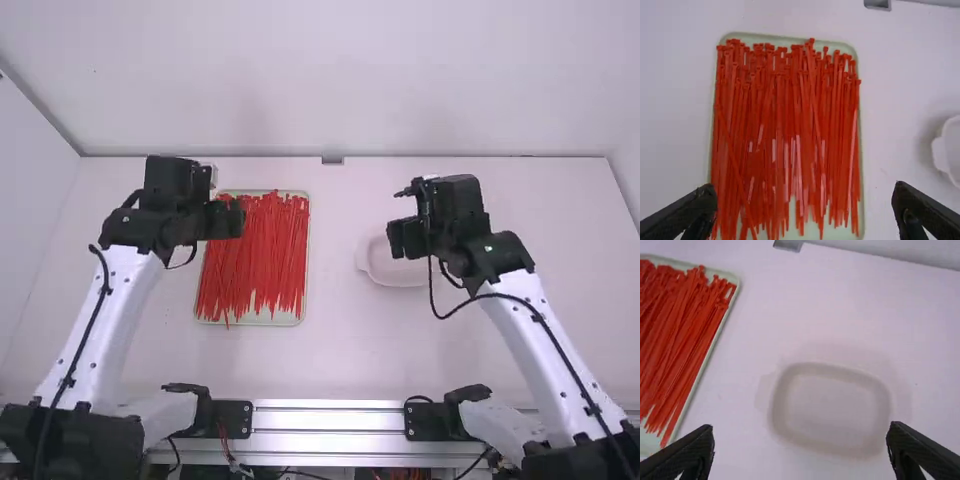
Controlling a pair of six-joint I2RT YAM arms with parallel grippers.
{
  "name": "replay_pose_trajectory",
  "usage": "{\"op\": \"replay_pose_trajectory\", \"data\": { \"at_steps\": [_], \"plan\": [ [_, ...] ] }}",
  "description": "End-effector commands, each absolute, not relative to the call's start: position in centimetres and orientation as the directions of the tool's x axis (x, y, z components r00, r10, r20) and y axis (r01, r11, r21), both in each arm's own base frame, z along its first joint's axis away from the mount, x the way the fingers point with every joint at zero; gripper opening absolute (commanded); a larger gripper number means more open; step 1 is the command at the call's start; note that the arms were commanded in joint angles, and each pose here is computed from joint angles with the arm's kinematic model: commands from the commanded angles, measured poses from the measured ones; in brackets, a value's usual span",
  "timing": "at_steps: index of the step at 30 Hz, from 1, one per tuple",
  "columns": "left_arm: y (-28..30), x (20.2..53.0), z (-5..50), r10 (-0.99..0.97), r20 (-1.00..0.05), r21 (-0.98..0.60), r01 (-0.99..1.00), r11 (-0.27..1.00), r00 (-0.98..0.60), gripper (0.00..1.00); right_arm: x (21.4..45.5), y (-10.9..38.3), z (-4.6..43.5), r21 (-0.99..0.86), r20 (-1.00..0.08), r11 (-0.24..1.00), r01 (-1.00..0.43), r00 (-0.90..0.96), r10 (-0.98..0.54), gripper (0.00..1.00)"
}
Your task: Fasten the cable tie
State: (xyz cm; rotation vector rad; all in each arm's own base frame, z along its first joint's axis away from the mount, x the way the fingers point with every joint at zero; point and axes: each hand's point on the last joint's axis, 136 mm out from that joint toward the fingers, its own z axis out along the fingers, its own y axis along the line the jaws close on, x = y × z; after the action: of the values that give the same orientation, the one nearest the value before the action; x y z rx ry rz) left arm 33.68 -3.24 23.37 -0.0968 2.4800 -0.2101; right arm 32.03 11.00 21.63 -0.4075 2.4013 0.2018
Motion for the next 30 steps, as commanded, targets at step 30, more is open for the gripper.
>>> {"op": "replay_pose_trajectory", "data": {
  "at_steps": [30],
  "plan": [
    [-5.1,47.2,14.7,-0.077,-0.426,-0.146,-0.016,0.989,-0.901,0.95,30.9,15.4,21.5,0.053,-0.578,0.903,-0.427,-0.750,-0.321,0.99]
  ]
}}
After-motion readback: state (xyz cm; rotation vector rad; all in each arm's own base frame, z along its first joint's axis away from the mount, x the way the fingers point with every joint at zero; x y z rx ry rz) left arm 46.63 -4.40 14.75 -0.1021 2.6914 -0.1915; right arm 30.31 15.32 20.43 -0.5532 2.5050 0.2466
